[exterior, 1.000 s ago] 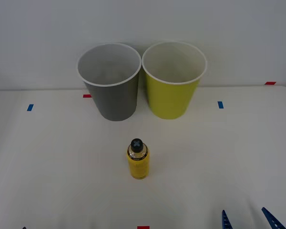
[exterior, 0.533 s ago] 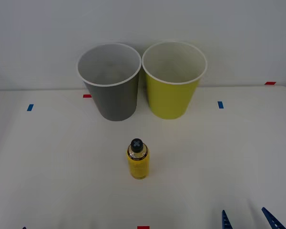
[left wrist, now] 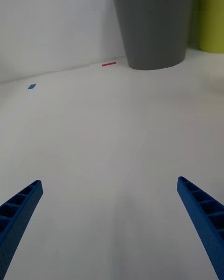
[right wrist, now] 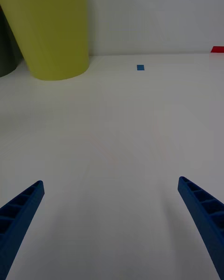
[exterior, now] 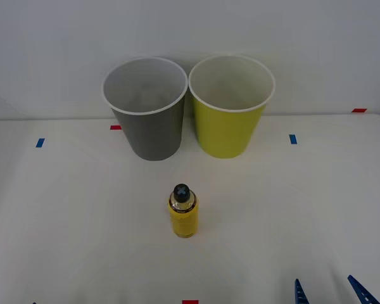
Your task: Put cans in the gray bin and PET bottles in the light green bin.
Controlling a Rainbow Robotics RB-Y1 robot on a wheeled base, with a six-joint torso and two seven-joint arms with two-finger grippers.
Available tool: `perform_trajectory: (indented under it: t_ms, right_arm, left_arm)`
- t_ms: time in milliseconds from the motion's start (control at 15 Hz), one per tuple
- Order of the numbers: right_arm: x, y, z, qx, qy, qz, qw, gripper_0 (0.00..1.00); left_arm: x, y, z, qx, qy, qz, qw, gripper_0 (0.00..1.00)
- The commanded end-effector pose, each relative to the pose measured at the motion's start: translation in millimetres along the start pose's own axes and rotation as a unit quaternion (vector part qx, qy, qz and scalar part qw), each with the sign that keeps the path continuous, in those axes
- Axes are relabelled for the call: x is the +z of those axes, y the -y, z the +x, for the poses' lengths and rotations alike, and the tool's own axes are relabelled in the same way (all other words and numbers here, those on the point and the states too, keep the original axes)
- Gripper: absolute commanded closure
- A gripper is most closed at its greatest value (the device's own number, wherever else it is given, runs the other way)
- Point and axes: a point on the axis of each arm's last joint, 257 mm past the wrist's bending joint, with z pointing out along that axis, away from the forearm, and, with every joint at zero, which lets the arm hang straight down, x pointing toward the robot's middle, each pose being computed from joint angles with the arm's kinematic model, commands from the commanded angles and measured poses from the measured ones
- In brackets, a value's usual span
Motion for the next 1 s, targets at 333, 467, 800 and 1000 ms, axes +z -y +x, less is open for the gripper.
perform_trajectory:
  t_ms: [333,467,800,1000]
  right_arm:
    - [0.0,0.0,0.0,0.0,0.0,0.0,1.0,0.0]
    - [0.0,0.0,0.0,0.0,0.0,0.0,1.0,0.0]
    - [0.0,0.0,0.0,0.0,0.0,0.0,1.0,0.0]
    - [0.0,0.0,0.0,0.0,0.0,0.0,1.0,0.0]
  left_arm:
    - [36.3,16.9,-36.2,-0.037,0.077,0.057,0.9947,0.0]
    - [46.9,38.0,-44.4,-0.038,0.09,0.106,0.9895,0.0]
    - [74.6,51.1,-49.8,-0.026,0.095,0.146,0.9843,0.0]
    - [91.2,64.4,-60.5,-0.03,0.108,0.174,0.9784,0.0]
